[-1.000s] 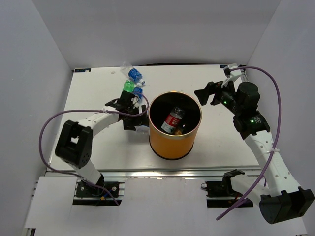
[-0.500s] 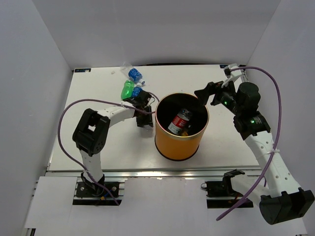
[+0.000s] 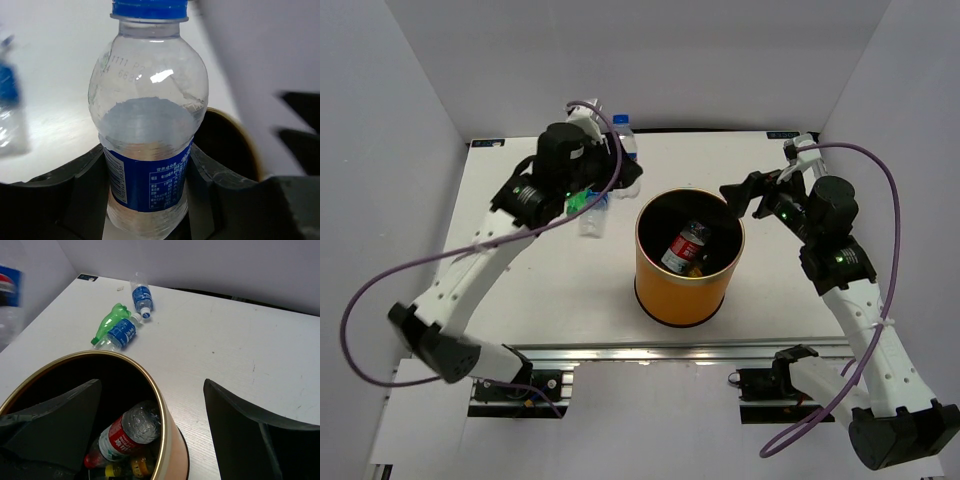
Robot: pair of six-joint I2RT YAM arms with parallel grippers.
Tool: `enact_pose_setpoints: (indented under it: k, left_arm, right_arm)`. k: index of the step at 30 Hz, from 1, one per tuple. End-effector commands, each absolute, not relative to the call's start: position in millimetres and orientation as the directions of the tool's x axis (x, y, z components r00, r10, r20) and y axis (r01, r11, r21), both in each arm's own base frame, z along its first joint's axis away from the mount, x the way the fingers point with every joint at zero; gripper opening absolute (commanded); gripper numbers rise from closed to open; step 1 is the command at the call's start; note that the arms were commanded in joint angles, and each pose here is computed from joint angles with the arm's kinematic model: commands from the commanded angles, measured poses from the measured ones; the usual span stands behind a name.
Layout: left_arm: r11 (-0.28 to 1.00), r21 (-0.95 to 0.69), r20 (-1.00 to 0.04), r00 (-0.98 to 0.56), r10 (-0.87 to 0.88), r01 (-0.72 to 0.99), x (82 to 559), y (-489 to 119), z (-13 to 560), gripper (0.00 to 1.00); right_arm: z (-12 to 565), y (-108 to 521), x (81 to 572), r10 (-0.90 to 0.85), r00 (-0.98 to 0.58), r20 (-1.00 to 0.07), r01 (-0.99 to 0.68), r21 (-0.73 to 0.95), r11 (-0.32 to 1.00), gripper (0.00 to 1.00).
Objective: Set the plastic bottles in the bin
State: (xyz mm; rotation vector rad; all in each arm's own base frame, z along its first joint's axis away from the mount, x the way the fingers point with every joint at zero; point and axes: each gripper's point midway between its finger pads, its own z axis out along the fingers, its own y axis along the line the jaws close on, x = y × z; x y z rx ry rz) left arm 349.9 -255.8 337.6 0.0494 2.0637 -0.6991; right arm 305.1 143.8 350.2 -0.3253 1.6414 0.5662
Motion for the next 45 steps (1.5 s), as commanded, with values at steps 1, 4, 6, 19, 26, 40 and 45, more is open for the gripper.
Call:
enact_pose_setpoints:
  k: [1,4,6,19,26,40,45]
  left_arm:
    - [0.641,-0.484,-0.840,-0.522,-0.149,0.596,297.4,-306.8,383.4,0.36]
    - [0.553,-0.445,-0.866,-0.495,-0.067,0.704,266.7,-334.7,386.3,0.38]
    - [0.547,-0.422,-0.863,-0.505,0.002,0.723,253.5,-349.3,370.4,0.45]
    - [0.745,-0.284,-0.936,-0.343,-0.078,0.603,276.8,-302.9,401.6,0.98]
    - [0.924,-0.299,-0.807,-0.580,-0.112,0.238,386.3,-228.0,306.0,0.98]
    - [0.998,-0.019,-0.497,-0.867,0.036,0.053,498.2,-190.5,76.1,0.98]
    - [1.000,0.015,-0.432,-0.902,-0.011,-0.019,480.0,-177.3,47.4,0.92]
  right_arm:
    - [360.9,140.2,307.2,0.125,-0.109,-0.986,-0.510,0.164,0.844,0.89]
    - [360.5,139.2,307.8,0.123,-0.108,-0.986,-0.504,0.161,0.849,0.89]
    - [361.1,137.6,308.0,0.119,-0.101,-0.988,-0.500,0.154,0.852,0.89]
    - [355.8,136.3,310.9,0.118,-0.112,-0.987,-0.487,0.158,0.859,0.89]
    - [354.8,134.6,312.6,0.110,-0.111,-0.988,-0.478,0.150,0.865,0.89]
    - [351.4,124.9,317.0,0.061,-0.127,-0.990,-0.434,0.111,0.894,0.89]
    - [356.8,117.7,313.2,0.046,-0.095,-0.994,-0.411,0.082,0.908,0.89]
